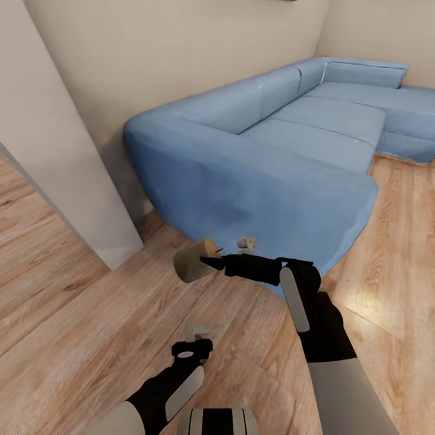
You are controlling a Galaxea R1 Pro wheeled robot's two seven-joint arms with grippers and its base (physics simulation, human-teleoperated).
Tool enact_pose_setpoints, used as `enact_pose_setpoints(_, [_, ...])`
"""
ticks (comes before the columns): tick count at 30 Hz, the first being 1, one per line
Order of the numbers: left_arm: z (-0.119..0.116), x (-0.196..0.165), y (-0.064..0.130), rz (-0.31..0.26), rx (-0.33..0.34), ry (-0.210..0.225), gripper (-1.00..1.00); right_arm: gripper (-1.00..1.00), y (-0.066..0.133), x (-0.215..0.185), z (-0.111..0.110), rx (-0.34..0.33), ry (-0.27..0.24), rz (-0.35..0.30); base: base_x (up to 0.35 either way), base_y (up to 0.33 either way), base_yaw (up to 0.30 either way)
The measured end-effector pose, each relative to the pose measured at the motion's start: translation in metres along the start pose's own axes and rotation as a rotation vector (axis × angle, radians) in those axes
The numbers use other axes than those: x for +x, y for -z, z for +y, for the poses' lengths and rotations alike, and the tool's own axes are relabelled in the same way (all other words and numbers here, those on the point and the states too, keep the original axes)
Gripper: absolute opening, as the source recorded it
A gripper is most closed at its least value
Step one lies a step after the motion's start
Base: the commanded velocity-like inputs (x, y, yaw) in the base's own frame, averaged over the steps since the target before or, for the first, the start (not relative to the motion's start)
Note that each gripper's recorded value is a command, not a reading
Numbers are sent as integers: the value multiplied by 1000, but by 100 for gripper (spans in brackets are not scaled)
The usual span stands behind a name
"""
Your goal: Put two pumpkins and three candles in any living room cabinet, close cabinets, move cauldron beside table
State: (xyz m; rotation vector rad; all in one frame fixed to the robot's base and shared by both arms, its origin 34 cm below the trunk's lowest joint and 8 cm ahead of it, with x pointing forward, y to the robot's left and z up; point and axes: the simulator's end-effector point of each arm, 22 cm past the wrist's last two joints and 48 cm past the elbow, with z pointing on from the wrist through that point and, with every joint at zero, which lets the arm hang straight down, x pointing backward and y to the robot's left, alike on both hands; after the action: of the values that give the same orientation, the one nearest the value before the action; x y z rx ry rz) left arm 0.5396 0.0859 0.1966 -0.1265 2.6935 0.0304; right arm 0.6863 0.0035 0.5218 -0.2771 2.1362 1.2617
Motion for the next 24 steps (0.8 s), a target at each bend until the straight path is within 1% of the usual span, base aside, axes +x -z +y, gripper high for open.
enact_pose_setpoints(13, [1,0,0,-1,0,-1,100,-100,-1,0,1,-1,1,0,0,0,0])
enact_pose_setpoints(16, [1,6,-4,10,-2,-2,100,-100,-3,5,-5,2,-8,7,0,0,0])
enact_pose_setpoints(21, [2,5,-4,10,-2,-2,100,-100,-3,5,-5,0,-9,7,0,0,0])
enact_pose_setpoints(24, [2,11,-8,22,-2,-3,100,-100,-6,10,-11,4,-18,14,0,0,0])
